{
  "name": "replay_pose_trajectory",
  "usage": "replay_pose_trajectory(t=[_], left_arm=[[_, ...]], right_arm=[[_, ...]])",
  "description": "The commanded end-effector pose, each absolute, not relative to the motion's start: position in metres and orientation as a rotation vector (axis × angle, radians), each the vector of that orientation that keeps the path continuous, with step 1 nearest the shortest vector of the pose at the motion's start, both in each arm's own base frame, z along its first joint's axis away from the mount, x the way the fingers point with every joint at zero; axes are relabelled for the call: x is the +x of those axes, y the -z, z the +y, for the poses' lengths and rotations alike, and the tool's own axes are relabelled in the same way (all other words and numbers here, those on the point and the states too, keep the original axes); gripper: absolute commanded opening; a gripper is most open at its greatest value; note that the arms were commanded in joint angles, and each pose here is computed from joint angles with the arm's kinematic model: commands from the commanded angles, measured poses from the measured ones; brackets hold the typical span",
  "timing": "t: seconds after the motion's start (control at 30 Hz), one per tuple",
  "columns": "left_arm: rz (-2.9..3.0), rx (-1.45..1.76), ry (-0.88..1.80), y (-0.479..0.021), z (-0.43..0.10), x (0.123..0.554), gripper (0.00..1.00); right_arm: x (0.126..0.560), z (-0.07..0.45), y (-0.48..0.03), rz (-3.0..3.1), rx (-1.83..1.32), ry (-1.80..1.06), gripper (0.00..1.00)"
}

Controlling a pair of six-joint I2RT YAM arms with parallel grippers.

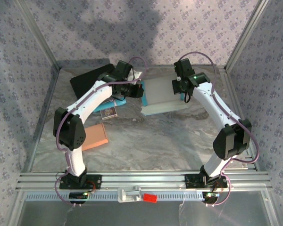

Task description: Fold the paper box

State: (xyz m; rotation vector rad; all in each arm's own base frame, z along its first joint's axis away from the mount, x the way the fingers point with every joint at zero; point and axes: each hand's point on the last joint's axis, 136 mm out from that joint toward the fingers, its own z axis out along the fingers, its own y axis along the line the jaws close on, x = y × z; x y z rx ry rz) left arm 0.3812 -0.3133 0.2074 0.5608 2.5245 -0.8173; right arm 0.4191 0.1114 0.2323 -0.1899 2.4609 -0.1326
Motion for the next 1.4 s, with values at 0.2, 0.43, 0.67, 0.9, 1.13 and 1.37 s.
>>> replay_pose_trajectory(t=[0.2,0.43,0.67,0.9,1.13,1.37], left_arm=[[2.426,0.640,0.842,-0.243,-0.322,0.374,0.00],[2.438,0.638,0.834,-0.240,-0.322,0.374,0.00],[2.496,0.586,0.732,-0.216,-0.317,0.379,0.00],[2.531,0.458,0.686,-0.150,-0.314,0.386,0.00],[2.593,0.400,0.785,-0.088,-0.326,0.381,0.00],[2.593,0.340,0.839,-0.065,-0.329,0.380,0.00]], right_arm=[[0.424,0.114,-0.231,2.487,-0.174,0.100,0.15],[0.424,0.105,-0.227,2.494,-0.131,0.174,0.00],[0.409,0.094,-0.224,2.467,0.011,0.298,0.00],[0.377,0.109,-0.190,2.421,0.070,0.211,0.00],[0.347,0.107,-0.132,2.525,0.107,0.181,0.00],[0.346,0.111,-0.123,2.507,0.074,0.160,0.00]])
